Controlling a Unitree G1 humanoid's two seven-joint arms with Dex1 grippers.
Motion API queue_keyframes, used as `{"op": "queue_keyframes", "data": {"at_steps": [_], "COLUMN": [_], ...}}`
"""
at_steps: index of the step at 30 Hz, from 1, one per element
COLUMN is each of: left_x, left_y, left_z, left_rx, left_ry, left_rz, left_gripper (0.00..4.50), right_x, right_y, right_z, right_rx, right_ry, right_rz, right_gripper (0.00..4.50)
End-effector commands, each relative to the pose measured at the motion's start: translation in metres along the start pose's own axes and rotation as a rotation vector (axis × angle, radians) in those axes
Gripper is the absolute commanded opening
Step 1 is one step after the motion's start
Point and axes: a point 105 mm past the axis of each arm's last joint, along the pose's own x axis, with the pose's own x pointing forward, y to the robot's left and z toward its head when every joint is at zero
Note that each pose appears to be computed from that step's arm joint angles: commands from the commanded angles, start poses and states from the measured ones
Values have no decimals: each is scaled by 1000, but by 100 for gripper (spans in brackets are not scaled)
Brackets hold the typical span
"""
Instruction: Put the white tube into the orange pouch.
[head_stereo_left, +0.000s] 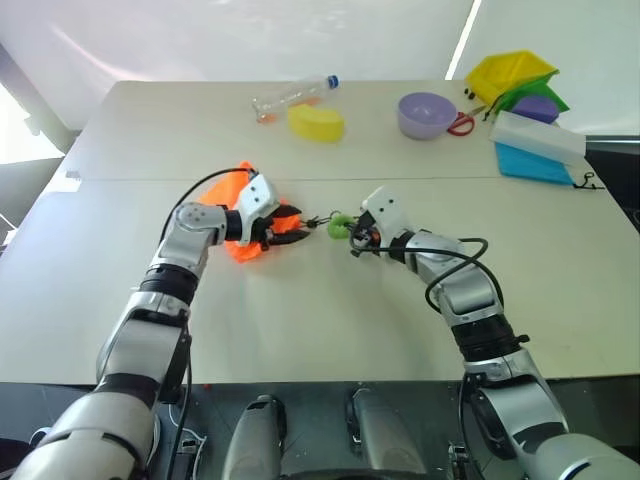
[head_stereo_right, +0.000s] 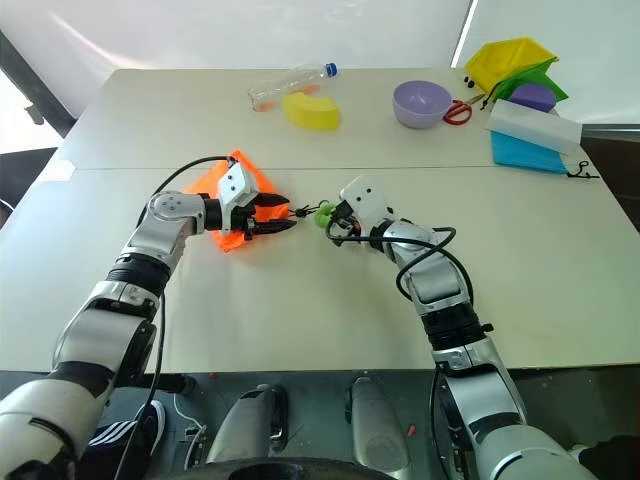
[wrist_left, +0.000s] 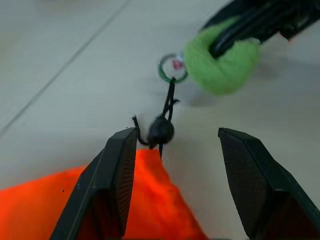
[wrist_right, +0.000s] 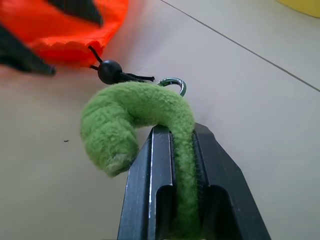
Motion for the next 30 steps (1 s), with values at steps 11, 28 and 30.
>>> {"op": "queue_keyframes", "data": {"at_steps": [11, 28, 30], "left_x": [19, 33, 34], "left_y": [11, 8, 7], "left_z": [14, -3, -3], "left_rx": [71, 61, 52], "left_ry": [72, 248, 246], "left_rz": [-7, -11, -15], "left_gripper": [273, 273, 250], "right_x": [-10, -9, -9], "right_y": [-17, -16, -16], "right_z": [23, 35, 34], "right_rx": [-11, -2, -5], "right_ry": [-66, -77, -73], "right_rz": [-24, -16, -19], "right_gripper": [0, 0, 0]}}
